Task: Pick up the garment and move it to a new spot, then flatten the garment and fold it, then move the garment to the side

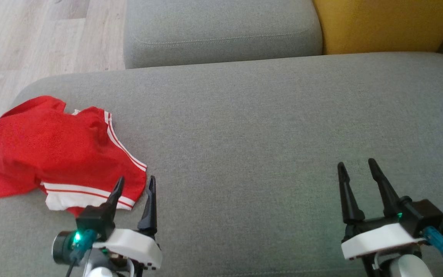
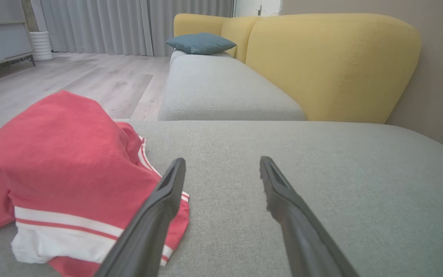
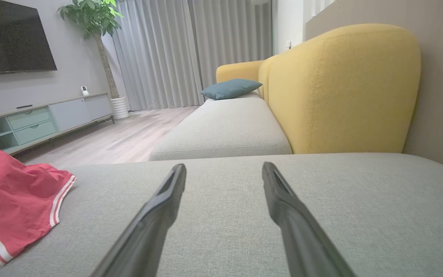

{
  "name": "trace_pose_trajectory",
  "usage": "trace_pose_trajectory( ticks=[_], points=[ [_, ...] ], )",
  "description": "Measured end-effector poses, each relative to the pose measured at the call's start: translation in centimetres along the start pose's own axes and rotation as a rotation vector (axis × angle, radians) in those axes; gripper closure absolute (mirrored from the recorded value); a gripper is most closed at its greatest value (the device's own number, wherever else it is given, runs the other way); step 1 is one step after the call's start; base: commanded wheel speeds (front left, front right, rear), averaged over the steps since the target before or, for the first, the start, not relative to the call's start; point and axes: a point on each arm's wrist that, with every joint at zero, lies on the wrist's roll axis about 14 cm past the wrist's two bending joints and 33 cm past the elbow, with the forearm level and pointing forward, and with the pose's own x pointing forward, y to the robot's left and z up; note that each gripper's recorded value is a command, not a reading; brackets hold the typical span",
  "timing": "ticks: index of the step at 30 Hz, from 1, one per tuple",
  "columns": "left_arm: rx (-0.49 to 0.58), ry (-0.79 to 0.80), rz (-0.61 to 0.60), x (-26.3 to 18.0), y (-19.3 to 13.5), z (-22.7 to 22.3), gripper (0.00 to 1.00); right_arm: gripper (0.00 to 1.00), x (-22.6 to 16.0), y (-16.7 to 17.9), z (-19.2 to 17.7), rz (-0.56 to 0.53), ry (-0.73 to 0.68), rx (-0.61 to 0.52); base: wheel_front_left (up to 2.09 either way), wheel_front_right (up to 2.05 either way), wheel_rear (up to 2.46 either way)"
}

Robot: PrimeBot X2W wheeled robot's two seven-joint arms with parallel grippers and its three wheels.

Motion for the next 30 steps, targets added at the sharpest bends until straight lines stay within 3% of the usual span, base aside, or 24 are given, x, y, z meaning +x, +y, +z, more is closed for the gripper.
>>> trace_pose_trajectory(
  ticks=[7, 12, 19, 30],
  points=[
    [-0.020, -0.073, -0.001, 0.1, -0.3, 1.9, 0.00, 0.00, 0.0, 0.6, 0.3, 0.011, -0.029, 0.071, 0.00, 0.00, 0.00],
    [-0.116, -0.098, 0.016, -0.4, 0.0, 2.4, 0.00, 0.00, -0.2, 0.2, -0.6, -0.015, -0.017, 0.177, 0.00, 0.00, 0.00],
    [-0.080, -0.130, -0.011, -1.0, 0.0, 2.4, 0.00, 0.00, -0.6, 0.3, -1.7, -0.030, 0.001, 0.266, 0.00, 0.00, 0.00],
    [0.006, -0.118, -0.025, -1.4, 0.1, 1.4, 0.00, 0.00, -0.8, 1.2, -2.5, -0.002, 0.021, 0.223, 0.00, 0.00, 0.00]
  ],
)
